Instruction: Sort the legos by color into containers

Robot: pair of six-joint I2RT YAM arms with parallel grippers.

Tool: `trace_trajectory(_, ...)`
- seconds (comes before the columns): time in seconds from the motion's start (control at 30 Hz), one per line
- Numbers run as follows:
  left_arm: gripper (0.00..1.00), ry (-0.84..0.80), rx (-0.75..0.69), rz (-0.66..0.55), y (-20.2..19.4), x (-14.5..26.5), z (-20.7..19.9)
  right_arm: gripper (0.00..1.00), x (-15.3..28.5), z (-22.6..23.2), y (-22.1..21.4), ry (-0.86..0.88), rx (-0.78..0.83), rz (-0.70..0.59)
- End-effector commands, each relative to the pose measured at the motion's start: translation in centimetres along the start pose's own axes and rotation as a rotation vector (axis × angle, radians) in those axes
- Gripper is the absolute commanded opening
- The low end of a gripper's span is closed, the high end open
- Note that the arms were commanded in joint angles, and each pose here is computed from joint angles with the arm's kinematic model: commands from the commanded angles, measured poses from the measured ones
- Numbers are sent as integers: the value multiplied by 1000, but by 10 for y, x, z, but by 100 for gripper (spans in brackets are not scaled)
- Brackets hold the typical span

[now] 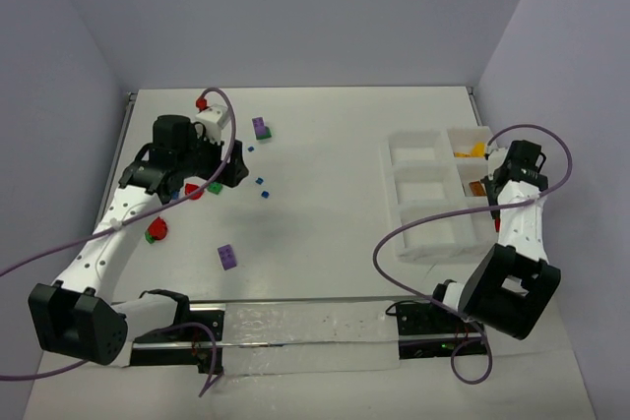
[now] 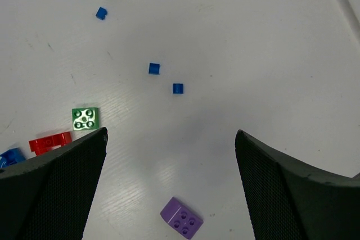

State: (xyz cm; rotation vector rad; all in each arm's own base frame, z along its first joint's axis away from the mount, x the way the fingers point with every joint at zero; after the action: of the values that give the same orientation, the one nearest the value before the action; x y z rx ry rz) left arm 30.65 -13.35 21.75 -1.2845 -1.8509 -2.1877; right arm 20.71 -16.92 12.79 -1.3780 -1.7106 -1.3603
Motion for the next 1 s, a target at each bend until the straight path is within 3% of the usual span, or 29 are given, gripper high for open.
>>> trace_trajectory(0.0, 99, 80, 7, 52, -14, 3, 28, 37, -10, -12, 16, -52, -17, -47)
trace_trajectory(0.13, 99, 155, -2, 121, -38, 6, 57, 70, -12, -11, 19, -42, -26, -43)
trace_trajectory(0.33, 92, 235, 20, 216, -71, 5, 105, 92, 6, -6, 32, -37, -10, -86)
trace_trajectory(0.47, 87, 214, 0, 290, -95, -5, 120, 100, 30, 12, 51, 17, 7, -153)
trace_trajectory(0.53, 84, 133, -95, 318, -105, -9, 121, 100, 46, 25, 61, 70, 13, -182)
trace_trajectory(0.73, 75, -112, -373, 319, -121, -15, 131, 100, 78, 67, 82, 254, 32, -230)
trace_trajectory(0.97, 62, -342, -575, 241, -117, -22, 158, 100, 97, 104, 92, 372, 77, -259)
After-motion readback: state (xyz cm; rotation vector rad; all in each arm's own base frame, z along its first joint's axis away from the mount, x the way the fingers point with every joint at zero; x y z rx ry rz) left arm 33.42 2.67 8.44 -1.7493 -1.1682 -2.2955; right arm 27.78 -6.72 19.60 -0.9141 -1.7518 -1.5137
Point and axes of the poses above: each gripper's point midway between its finger pads, its own x axis back along the fingers, its own z axis along the line the jaws close on, y = z × x, the point moved 1 cm from there along x, back along the fingers, and after that the axes turned 8 degrees about -x, right-handed, at the moved point
